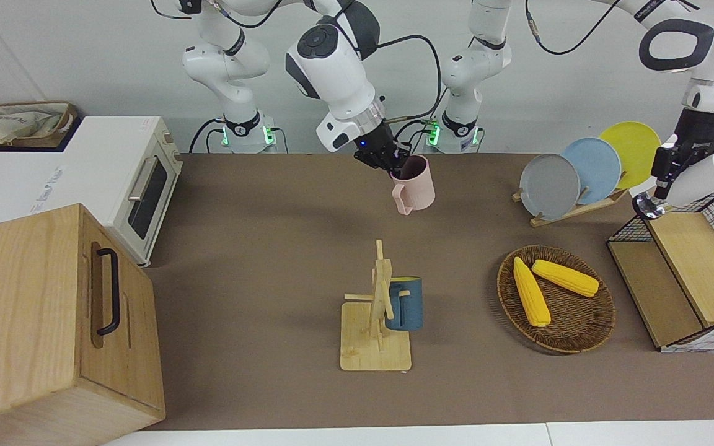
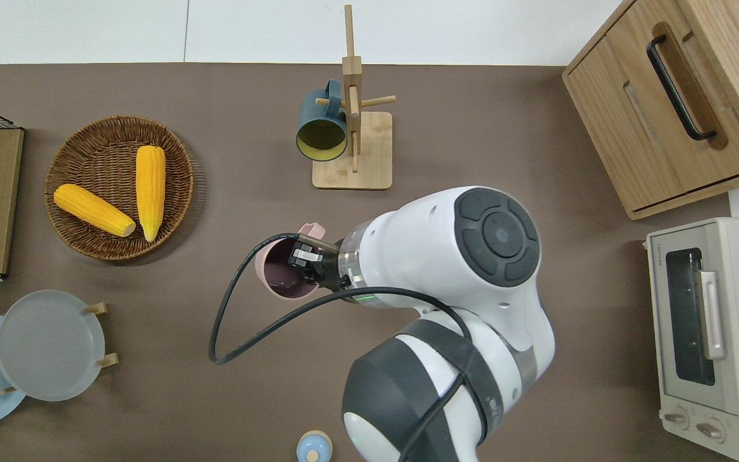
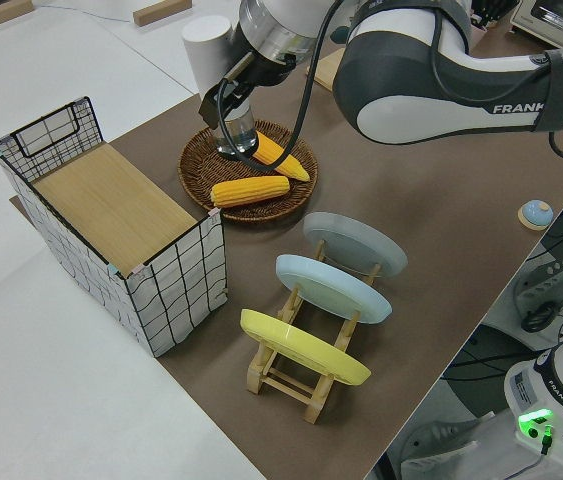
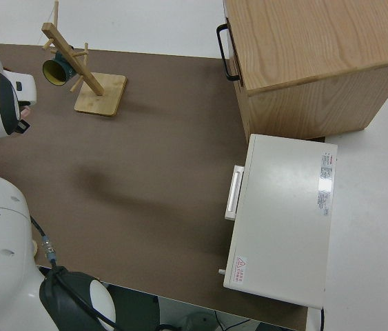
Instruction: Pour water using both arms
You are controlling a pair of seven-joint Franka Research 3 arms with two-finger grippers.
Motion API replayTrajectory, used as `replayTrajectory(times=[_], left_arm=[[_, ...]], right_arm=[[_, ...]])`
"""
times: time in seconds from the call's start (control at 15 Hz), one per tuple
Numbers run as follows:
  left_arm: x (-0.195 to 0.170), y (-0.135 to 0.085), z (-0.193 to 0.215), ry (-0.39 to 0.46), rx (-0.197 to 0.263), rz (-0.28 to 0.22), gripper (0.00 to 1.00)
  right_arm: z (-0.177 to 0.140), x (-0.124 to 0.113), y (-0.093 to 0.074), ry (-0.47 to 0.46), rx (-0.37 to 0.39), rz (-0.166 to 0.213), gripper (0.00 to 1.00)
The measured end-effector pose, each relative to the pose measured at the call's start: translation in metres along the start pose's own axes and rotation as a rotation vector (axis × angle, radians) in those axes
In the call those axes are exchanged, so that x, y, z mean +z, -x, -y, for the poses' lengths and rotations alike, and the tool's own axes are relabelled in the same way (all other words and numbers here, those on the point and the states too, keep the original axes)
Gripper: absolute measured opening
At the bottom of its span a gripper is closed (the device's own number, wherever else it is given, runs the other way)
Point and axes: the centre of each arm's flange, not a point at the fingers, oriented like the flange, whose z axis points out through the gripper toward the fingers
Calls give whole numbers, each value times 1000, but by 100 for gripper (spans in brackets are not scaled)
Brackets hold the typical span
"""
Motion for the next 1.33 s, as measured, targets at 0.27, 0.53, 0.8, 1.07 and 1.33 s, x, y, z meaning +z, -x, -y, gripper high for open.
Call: replayTrajectory(times=[0.27, 0.53, 0.8, 1.07, 1.33], left_arm=[[0, 17, -33, -5, 23, 29, 65], [-5, 35, -57, -15, 36, 47, 65], [-7, 55, -78, -26, 55, 64, 65], [-8, 76, -98, -40, 76, 83, 65], [-6, 93, -120, -51, 87, 100, 65]], right_arm=[[12, 39, 13, -5, 21, 29, 5], [17, 84, 21, 1, 8, 53, 5], [19, 130, 25, 16, -7, 48, 5], [16, 166, 26, 33, -20, 54, 5], [17, 182, 25, 20, -16, 42, 5]])
